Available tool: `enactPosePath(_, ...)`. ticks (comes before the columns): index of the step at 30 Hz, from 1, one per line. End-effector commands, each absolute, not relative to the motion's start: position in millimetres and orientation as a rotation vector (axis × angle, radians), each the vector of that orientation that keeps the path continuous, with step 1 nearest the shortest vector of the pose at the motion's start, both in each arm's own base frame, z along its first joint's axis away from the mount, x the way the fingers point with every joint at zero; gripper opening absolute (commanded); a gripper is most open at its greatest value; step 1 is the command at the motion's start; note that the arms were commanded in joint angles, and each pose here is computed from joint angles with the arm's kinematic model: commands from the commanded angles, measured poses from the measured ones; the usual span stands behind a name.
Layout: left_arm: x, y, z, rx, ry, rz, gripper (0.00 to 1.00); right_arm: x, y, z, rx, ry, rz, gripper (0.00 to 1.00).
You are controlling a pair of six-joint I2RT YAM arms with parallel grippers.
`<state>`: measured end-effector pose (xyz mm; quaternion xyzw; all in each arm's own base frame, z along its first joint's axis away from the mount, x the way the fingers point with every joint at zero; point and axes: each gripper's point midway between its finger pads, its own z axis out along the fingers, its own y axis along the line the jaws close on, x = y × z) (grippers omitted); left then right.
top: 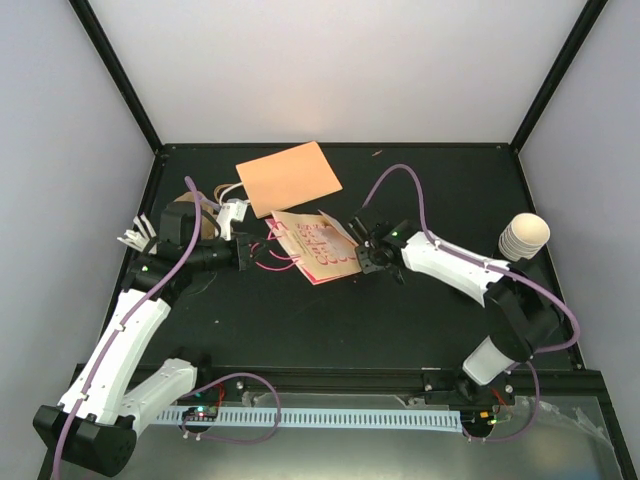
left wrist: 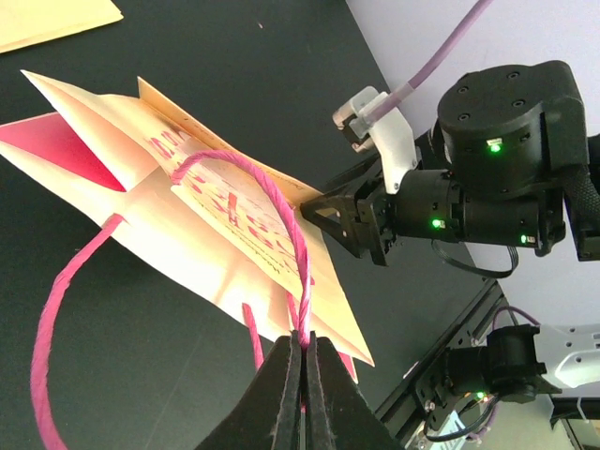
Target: Pack the takeout coffee
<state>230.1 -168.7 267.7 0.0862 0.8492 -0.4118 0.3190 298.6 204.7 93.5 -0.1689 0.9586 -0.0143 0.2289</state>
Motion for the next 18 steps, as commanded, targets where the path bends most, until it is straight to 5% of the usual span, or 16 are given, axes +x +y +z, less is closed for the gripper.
enactPosePath(1,231,-170,284,0.255,2.179,-1.1,0.02,311,217,96,-0.495,2.622,-0.012,0.44)
enactPosePath(18,232,-180,279,0.292,2.213,-1.172,0.02,319,249,103,-0.714,2.513,-0.067,0.46)
